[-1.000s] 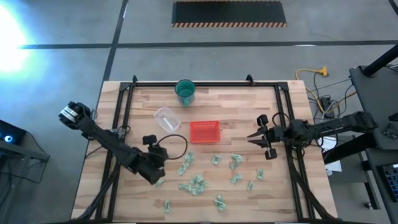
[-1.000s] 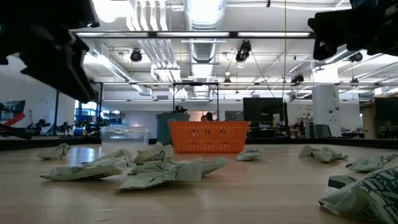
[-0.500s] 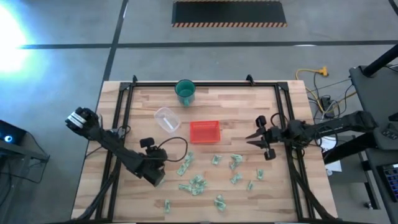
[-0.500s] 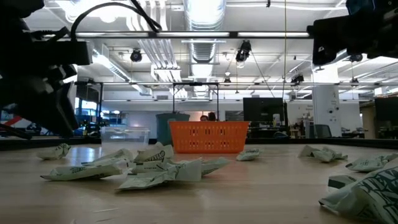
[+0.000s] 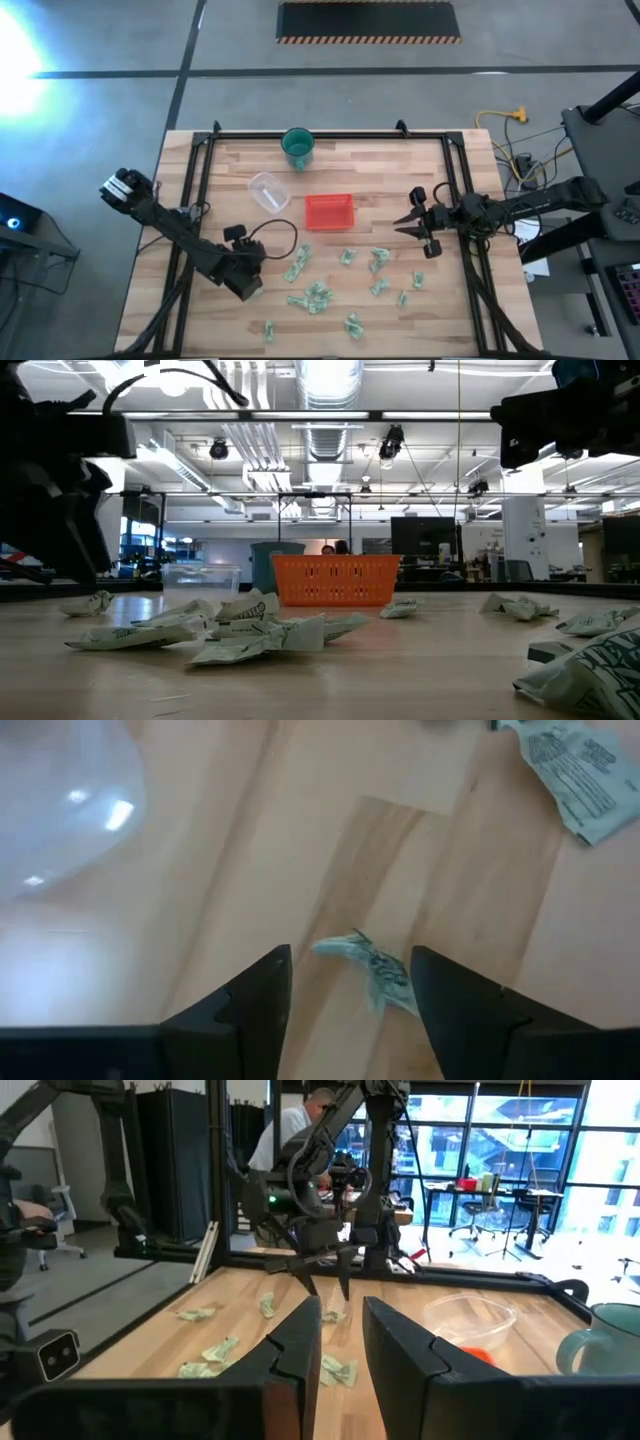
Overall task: Pick and place items into bin
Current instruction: Put the stevia packet into the orange bin
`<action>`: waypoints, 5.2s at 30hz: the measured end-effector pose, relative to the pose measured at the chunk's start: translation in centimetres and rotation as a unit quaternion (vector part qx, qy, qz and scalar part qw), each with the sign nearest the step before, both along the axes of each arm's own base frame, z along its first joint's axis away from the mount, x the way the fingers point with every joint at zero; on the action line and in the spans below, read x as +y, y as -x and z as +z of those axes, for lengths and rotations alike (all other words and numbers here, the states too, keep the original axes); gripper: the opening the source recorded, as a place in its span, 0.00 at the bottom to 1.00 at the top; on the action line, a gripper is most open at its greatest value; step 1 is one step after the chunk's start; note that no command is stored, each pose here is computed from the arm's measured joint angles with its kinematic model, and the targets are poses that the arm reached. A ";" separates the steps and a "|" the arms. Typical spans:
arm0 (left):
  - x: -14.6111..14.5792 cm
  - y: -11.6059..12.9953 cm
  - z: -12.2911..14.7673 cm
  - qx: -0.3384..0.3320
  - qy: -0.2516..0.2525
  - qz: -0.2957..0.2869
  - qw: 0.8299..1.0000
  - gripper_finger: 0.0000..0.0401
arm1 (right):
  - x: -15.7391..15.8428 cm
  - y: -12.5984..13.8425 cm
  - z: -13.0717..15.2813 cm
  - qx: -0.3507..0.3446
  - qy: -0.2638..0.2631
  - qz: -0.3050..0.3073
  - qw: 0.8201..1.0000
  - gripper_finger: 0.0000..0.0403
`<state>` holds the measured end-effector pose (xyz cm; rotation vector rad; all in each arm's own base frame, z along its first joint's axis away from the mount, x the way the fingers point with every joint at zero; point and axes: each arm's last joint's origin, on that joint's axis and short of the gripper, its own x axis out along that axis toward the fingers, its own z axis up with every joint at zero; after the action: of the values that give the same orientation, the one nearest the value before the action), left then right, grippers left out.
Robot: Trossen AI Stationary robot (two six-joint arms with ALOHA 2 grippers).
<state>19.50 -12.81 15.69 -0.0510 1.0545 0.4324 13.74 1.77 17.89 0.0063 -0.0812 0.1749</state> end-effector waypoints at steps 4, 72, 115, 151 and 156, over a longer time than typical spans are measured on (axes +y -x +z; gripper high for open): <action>0.3 0.2 -1.0 0.000 0.018 0.001 1.000 0.52 | 0.0 0.0 0.0 0.000 -0.001 0.001 1.000 0.17; 13.8 -10.7 4.0 -0.250 -0.088 -0.231 0.936 0.04 | 0.0 0.0 -0.3 0.022 -0.045 -0.001 0.999 0.17; -0.1 -0.6 8.8 -0.245 -0.063 -0.381 0.889 0.40 | 5.4 -10.5 -1.1 0.328 0.028 0.024 0.944 0.17; -1.1 3.2 9.9 -0.251 -0.076 -0.340 0.903 0.40 | 7.4 -16.6 -3.7 0.474 0.094 -0.070 0.873 0.23; -1.1 3.2 9.9 -0.251 -0.077 -0.339 0.903 0.40 | 7.1 -16.8 -4.1 0.478 0.091 -0.075 0.870 0.31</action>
<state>16.30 -13.92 25.63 0.3261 0.4708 -0.1388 30.54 8.83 13.82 -0.1019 0.9305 0.0076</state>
